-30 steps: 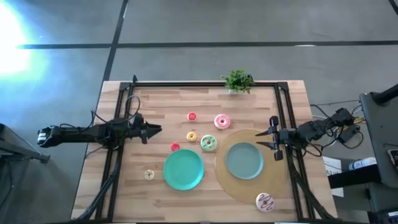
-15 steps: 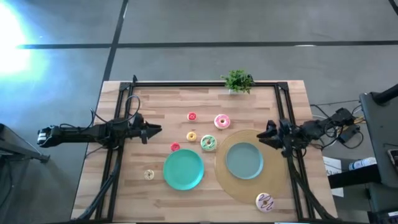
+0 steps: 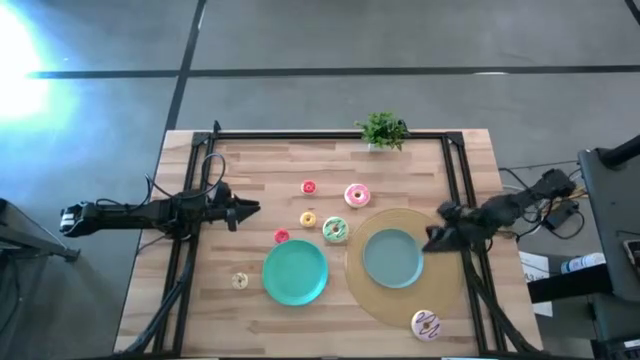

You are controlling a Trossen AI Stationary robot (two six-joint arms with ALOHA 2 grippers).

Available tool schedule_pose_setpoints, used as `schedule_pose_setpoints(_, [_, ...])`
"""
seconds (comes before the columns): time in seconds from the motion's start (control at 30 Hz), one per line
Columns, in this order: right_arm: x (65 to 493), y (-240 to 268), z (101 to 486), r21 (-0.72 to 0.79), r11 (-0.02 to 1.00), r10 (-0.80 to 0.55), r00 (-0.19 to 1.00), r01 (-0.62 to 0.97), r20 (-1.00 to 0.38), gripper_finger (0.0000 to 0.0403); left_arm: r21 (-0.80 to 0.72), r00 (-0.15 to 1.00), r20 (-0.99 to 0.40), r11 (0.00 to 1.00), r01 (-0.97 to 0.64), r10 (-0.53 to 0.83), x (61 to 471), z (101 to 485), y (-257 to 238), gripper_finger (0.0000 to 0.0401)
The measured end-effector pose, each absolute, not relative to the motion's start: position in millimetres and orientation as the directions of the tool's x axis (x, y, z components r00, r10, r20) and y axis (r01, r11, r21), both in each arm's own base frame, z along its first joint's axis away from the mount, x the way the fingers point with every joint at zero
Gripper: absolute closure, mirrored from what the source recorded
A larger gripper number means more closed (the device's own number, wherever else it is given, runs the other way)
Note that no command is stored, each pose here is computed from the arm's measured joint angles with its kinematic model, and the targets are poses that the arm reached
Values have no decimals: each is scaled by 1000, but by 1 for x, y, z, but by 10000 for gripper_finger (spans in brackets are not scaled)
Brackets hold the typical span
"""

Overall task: Pick & Place donuts
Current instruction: Put the large violet donut on the blue plate

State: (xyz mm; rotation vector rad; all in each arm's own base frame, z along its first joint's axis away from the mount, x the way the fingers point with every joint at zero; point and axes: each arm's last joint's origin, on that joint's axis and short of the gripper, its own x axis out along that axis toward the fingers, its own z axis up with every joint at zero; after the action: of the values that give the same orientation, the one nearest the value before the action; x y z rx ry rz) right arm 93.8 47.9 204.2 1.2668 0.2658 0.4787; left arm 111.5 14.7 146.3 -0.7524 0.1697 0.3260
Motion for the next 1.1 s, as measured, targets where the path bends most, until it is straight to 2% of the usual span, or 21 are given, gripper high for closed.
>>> schedule_pose_setpoints(0.07, [100, 56, 195, 974, 222, 522, 849, -39, -85, 274, -641, 936, -267, 683, -350, 229, 112, 146, 15, 278])
schedule_pose_setpoints(0.17, [107, 74, 192, 945, 294, 592, 749, 143, -298, 270, -642, 936, -266, 683, -349, 229, 112, 146, 15, 278])
schedule_pose_setpoints(0.23, [111, 88, 189, 880, 395, 602, 649, 264, -465, 267, -642, 936, -266, 683, -350, 229, 111, 146, 15, 278])
schedule_pose_setpoints(0.33, [116, 105, 187, 714, 569, 531, 481, 407, -698, 256, -642, 936, -266, 683, -350, 229, 111, 146, 15, 278])
schedule_pose_setpoints(0.43, [124, 123, 188, 560, 698, 444, 344, 447, -828, 235, -642, 936, -266, 683, -350, 229, 112, 146, 15, 278])
schedule_pose_setpoints(0.63, [146, 158, 180, 378, 849, 338, 171, 369, -925, 176, -641, 936, -268, 683, -351, 229, 112, 146, 15, 278])
schedule_pose_setpoints(0.77, [158, 183, 176, 344, 911, 320, 135, 230, -938, 147, -641, 936, -268, 683, -351, 229, 112, 146, 15, 278])
schedule_pose_setpoints(0.93, [164, 199, 166, 290, 949, 280, 87, 127, -956, 136, -641, 936, -268, 683, -351, 229, 112, 146, 15, 278])
schedule_pose_setpoints(1.1, [165, 202, 156, 256, 957, 250, 62, 135, -966, 142, -641, 936, -268, 683, -351, 229, 112, 146, 15, 278])
